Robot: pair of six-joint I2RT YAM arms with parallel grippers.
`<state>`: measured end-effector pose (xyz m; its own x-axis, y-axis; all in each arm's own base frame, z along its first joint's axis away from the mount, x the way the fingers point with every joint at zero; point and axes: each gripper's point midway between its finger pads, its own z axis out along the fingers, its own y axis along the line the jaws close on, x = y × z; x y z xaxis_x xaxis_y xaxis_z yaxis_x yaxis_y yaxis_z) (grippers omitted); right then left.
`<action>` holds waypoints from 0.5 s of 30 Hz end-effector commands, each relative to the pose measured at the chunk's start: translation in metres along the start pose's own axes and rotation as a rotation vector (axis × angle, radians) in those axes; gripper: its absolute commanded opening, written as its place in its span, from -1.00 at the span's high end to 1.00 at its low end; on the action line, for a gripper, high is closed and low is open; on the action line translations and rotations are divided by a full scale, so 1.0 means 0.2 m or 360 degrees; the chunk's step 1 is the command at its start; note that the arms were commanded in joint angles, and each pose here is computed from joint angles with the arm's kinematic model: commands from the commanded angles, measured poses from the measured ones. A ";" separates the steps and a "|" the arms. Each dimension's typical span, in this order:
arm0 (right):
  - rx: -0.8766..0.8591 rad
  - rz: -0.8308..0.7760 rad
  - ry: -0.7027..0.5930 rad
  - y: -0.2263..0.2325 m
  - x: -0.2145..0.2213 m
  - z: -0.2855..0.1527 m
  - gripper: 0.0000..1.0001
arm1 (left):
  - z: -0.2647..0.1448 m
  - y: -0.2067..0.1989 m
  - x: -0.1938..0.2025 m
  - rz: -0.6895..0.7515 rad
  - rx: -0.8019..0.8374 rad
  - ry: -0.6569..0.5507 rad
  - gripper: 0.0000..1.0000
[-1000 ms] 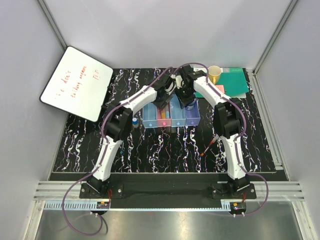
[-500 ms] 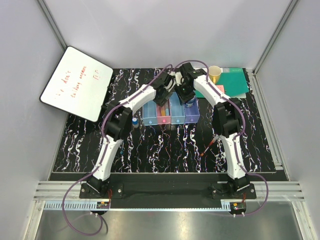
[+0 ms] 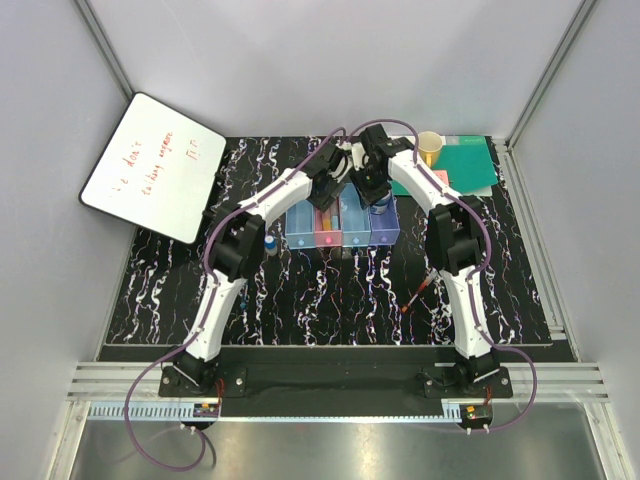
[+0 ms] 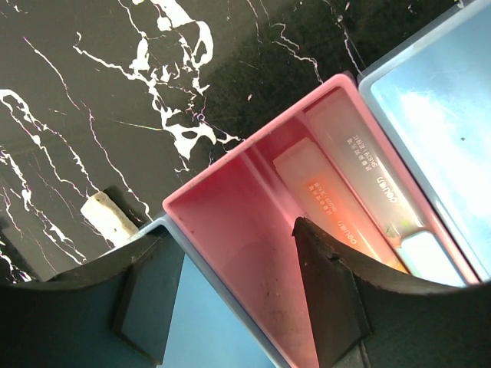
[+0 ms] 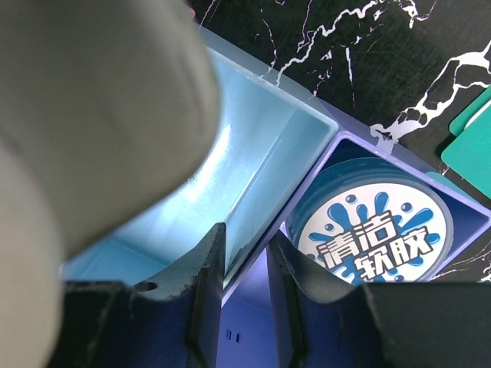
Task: Sort the stationery into containers
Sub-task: Move the storage box to the center of the board.
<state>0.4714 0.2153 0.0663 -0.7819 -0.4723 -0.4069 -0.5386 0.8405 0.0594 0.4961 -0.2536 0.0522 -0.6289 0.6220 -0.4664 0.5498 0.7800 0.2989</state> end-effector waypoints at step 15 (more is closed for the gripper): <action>0.0072 -0.0205 -0.0344 0.05 -0.24 -0.46 -0.07 | -0.74 0.07 -0.37 -0.0022 -0.0054 -0.0569 -0.40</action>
<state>0.4762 0.2160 0.1263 -0.6965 -0.4956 -0.5189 -0.5834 0.8122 0.0073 0.4773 -0.2557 0.1257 -0.5598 0.6014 -0.5701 0.5371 0.7872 0.3030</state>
